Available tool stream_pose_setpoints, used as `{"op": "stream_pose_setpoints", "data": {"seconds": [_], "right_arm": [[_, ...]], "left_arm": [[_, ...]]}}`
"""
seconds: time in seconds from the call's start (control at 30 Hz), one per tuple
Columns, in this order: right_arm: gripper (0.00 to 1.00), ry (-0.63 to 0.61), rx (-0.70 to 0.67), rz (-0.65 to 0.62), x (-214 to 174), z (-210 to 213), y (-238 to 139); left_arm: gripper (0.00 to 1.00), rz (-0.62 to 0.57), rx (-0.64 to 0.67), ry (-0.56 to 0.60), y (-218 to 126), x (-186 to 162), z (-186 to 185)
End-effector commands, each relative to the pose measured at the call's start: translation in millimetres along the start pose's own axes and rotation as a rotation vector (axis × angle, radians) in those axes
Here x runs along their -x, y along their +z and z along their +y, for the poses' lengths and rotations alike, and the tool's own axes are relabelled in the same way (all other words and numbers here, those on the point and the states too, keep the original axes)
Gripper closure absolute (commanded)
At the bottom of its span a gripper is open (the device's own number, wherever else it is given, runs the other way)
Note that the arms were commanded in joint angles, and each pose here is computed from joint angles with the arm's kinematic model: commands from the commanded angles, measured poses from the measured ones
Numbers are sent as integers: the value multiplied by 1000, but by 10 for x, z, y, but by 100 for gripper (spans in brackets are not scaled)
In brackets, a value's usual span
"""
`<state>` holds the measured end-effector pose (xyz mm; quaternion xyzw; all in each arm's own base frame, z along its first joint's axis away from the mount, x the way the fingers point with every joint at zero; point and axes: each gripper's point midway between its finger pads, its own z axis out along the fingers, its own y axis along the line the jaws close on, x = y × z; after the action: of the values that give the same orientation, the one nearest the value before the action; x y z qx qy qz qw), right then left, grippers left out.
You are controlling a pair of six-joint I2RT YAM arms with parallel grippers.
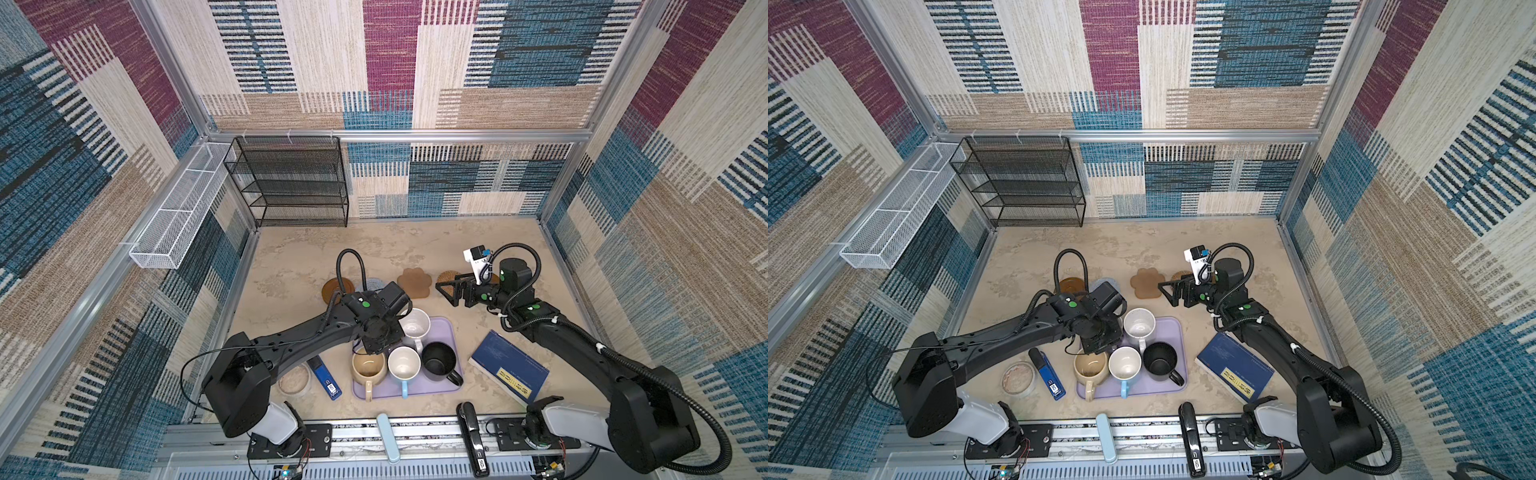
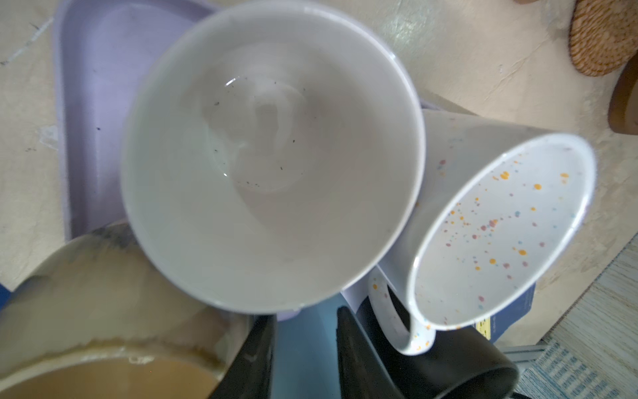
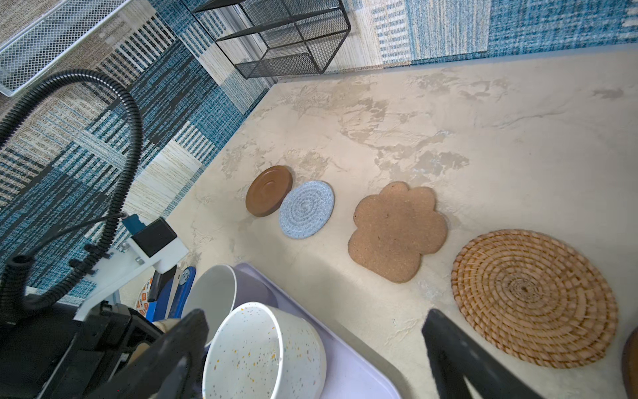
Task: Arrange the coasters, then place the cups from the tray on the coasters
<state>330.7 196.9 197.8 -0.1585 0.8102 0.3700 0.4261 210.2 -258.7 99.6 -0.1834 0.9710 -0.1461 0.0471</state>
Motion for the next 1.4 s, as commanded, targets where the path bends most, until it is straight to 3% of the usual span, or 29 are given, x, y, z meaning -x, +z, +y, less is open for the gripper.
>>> {"op": "stream_pose_setpoints", "data": {"seconds": [0.0, 0.1, 0.4, 0.87, 1.37], "right_arm": [[0, 3, 1, -8, 13, 8, 1], [1, 2, -2, -13, 19, 4, -4], [1, 6, -16, -9, 3, -26, 3], [0, 16, -20, -3, 7, -60, 48], [1, 10, -15, -15, 33, -38, 52]], "left_arm": [[68, 7, 23, -25, 40, -2, 24], [72, 3, 36, -24, 88, 18, 14], [73, 22, 72, -1, 226, 28, -5], [100, -57, 94, 45, -4, 143, 91], [100, -127, 69, 115, -181, 238, 81]]}}
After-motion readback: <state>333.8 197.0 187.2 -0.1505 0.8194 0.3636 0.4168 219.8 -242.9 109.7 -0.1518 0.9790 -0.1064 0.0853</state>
